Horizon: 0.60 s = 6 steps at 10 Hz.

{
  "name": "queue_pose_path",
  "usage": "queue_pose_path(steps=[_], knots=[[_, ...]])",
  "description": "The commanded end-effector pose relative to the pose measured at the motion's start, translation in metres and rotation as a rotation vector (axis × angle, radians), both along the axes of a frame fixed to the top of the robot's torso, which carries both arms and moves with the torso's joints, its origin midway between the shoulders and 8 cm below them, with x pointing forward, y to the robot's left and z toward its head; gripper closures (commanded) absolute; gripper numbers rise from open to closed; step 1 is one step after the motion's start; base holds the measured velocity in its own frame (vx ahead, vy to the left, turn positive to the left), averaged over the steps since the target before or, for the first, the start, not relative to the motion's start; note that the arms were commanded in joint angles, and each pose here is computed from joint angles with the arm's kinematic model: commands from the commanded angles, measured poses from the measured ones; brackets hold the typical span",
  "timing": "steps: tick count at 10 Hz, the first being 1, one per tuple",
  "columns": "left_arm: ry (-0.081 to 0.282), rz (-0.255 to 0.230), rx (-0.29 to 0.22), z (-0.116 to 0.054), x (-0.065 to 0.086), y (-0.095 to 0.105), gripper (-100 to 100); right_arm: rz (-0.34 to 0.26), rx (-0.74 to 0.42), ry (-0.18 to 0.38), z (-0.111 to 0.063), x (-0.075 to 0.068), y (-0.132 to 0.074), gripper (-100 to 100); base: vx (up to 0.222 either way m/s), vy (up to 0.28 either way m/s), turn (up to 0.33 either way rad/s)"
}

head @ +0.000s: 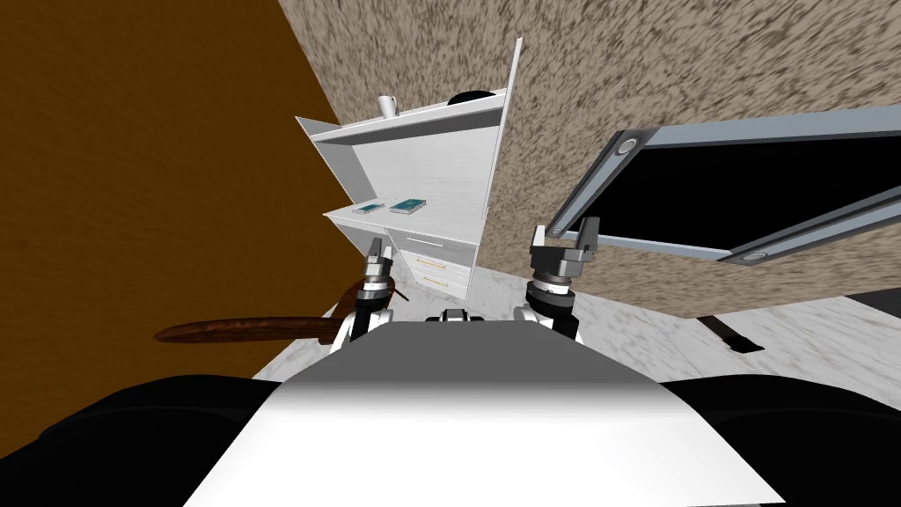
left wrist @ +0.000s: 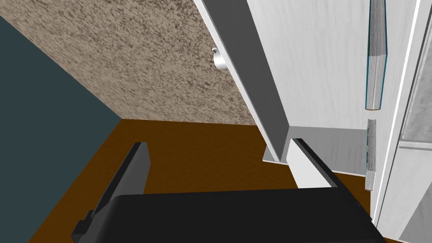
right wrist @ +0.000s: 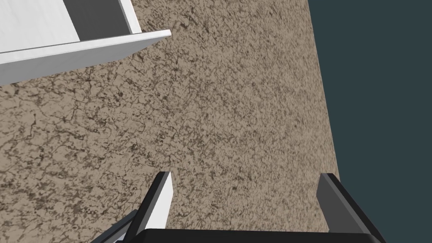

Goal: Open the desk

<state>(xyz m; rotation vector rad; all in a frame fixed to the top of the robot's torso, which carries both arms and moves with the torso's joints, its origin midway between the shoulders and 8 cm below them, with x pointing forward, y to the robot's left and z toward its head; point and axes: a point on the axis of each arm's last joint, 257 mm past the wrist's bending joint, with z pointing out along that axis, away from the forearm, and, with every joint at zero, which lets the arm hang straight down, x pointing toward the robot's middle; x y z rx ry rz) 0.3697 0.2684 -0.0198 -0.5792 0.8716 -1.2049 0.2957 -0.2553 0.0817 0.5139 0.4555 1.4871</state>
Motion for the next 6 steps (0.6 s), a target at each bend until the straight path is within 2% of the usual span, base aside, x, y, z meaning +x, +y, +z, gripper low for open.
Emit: queue_pose_path(steps=[1, 6], knots=[[0.035, 0.000, 0.005, -0.020, 0.010, -0.002, -100, 0.000, 0.000, 0.000, 0.000, 0.000, 0.000, 0, 0.055, 0.012, -0.054], [0.093, 0.002, 0.003, -0.054, 0.024, -0.007, -100, 0.000, 0.000, 0.000, 0.000, 0.000, 0.000, 0, 0.053, 0.012, -0.056]])
